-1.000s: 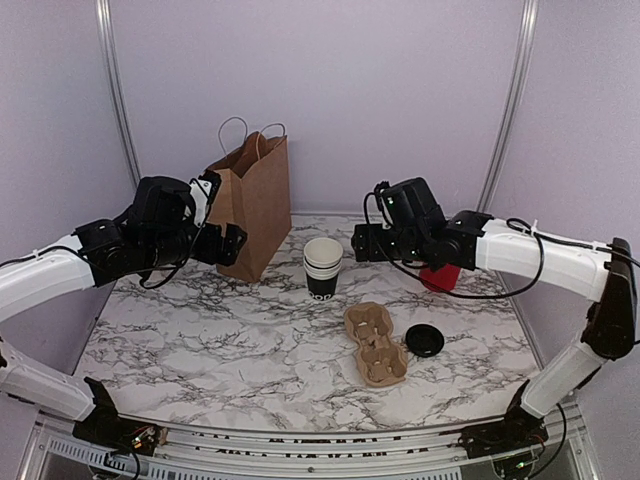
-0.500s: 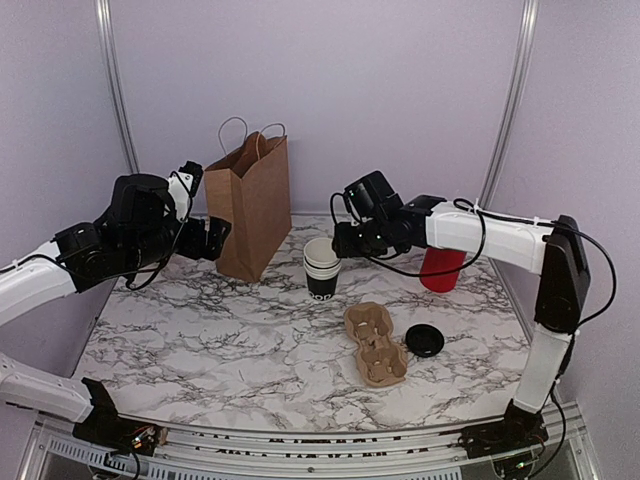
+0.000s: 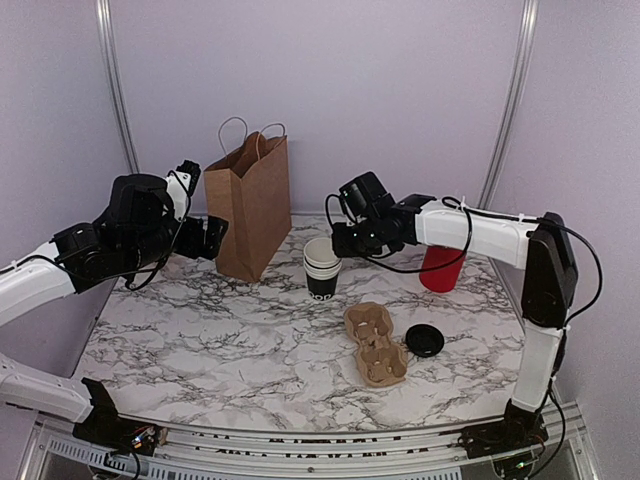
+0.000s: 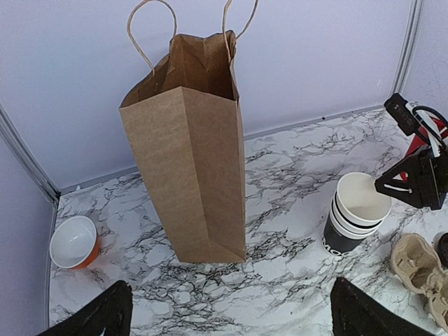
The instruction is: Pack the takeout coffee
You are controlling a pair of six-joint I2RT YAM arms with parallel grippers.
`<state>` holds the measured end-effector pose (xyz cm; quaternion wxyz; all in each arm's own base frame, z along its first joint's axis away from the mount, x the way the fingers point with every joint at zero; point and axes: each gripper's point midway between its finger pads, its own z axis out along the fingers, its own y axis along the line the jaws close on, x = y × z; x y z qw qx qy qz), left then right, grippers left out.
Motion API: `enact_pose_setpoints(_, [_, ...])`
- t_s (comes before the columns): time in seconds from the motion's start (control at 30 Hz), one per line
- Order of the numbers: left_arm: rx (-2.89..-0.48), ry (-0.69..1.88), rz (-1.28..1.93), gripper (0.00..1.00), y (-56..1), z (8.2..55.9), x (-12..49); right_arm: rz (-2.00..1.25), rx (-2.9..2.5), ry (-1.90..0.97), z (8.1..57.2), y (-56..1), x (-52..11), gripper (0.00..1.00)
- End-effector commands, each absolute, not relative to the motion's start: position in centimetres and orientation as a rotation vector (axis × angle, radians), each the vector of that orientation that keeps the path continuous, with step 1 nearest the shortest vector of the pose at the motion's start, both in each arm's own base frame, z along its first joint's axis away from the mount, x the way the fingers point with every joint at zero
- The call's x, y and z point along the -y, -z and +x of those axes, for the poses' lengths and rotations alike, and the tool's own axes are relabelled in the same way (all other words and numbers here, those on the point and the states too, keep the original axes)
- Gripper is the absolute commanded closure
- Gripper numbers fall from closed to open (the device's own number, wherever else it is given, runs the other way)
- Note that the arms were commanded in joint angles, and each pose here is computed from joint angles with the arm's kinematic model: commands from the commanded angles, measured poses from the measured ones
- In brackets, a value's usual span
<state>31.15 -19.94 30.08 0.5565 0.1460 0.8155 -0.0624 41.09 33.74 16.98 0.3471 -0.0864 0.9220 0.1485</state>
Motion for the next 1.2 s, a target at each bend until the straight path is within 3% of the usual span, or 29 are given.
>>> enact_pose_setpoints(0.0, [-1.909, 0.139, 0.339, 0.01, -30.6, 31.0, 19.4, -0.199, -2.374, -0.404, 42.0, -17.4, -34.1, 0.72])
enact_pose_setpoints(0.27, [-1.947, 0.219, 0.342, 0.01, -30.9, 30.4, 20.2, -0.195, -2.363, -0.453, 42.2, -17.5, -34.8, 0.82])
enact_pose_setpoints(0.63, [-1.972, 0.132, 0.352, 0.01, -28.3, 30.4, 19.2, -0.195, -2.357, -0.471, 42.1, -18.0, -35.0, 1.00])
enact_pose_setpoints(1.17, [-1.967, 0.116, 0.361, 0.01, -28.1, 30.4, 19.1, -0.178, -2.293, -0.549, 42.0, -22.1, -35.4, 1.00])
